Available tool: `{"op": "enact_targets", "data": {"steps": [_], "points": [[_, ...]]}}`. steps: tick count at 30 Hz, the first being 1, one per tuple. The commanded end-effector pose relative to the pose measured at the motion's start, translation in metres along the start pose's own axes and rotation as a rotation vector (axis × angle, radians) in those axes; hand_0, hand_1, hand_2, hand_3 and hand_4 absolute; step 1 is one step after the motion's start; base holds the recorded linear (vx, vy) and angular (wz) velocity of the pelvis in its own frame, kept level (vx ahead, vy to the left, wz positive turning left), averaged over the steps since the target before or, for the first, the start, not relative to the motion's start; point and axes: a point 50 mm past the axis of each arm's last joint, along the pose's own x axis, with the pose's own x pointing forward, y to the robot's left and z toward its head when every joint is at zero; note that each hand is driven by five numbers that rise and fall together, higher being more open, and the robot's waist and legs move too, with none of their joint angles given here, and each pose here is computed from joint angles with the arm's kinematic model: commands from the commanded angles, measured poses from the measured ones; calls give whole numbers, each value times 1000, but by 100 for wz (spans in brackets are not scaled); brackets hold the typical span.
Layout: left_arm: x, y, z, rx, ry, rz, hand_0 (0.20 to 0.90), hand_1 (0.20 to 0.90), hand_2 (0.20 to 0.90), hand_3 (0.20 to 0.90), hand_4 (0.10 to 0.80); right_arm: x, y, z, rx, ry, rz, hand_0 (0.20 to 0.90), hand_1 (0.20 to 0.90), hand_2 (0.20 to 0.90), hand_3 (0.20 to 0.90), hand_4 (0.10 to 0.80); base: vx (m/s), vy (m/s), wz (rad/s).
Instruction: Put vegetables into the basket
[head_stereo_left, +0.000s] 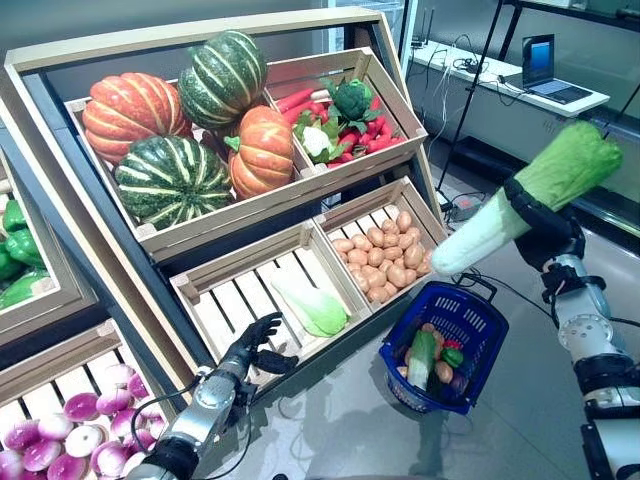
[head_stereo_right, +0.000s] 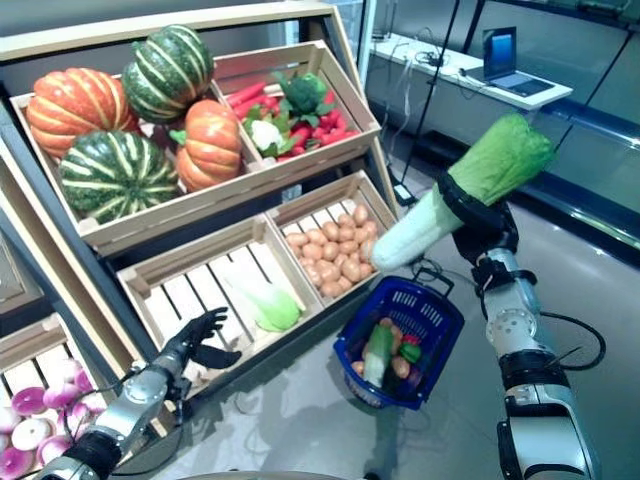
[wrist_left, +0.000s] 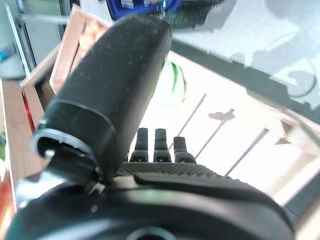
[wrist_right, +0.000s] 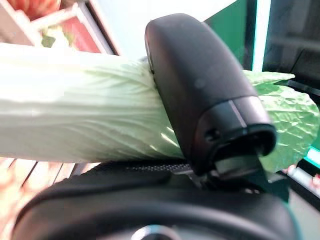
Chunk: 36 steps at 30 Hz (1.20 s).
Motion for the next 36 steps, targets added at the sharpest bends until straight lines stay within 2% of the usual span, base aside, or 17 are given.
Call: {"op": "enact_targets", "data": {"steps": [1,5,8,9,10,11,14,18,21,25,31,36], "points": [[14,50,72,81,-294,176,900,900,900,900,800,10,3,64,-51,-262,-49,300,300,300,300,400,69,-47,0],[14,55,82,140,-326,192,900,900,900,900,800,2,-22,55,-64,-213,-194,300,300,300,300,400,41,-42,-1],[17,58,107,201,-408,217,900,900,900,900,800,1,-34,48,-84,-162,-270,300,300,300,300,400,-194,-78,0],[17,62,135,257,-509,268,900,900,900,900,800,6,-33,50,-108,-169,-298,300,300,300,300,400,-292,-73,4],[18,63,141,271,-530,283,900,900,900,900,800,8,-32,51,-113,-171,-303,300,300,300,300,400,-485,-90,4],[16,73,164,315,-612,342,900,900,900,900,800,13,-28,58,-127,-189,-307,300,300,300,300,400,-368,-36,10],[10,86,203,408,-737,460,900,900,900,900,800,23,-20,64,-162,-199,-317,300,300,300,300,400,-286,-15,9],[1,99,237,504,-840,569,900,900,900,900,800,33,-11,79,-252,-205,-356,300,300,300,300,400,-124,31,-1],[-6,110,260,454,-900,624,900,900,900,900,800,42,-1,91,-321,-207,-383,300,300,300,300,400,-100,40,-5],[-13,116,275,420,-965,688,900,900,900,900,800,47,7,106,-281,-247,-405,300,300,300,300,400,-75,25,5],[-24,124,293,510,-1028,802,900,900,900,900,800,52,22,126,-312,-291,-371,300,300,300,300,400,-31,3,11],[-43,145,316,574,-1093,938,900,900,900,900,800,58,44,152,-350,-367,-343,300,300,300,300,400,-11,2,12]]}}
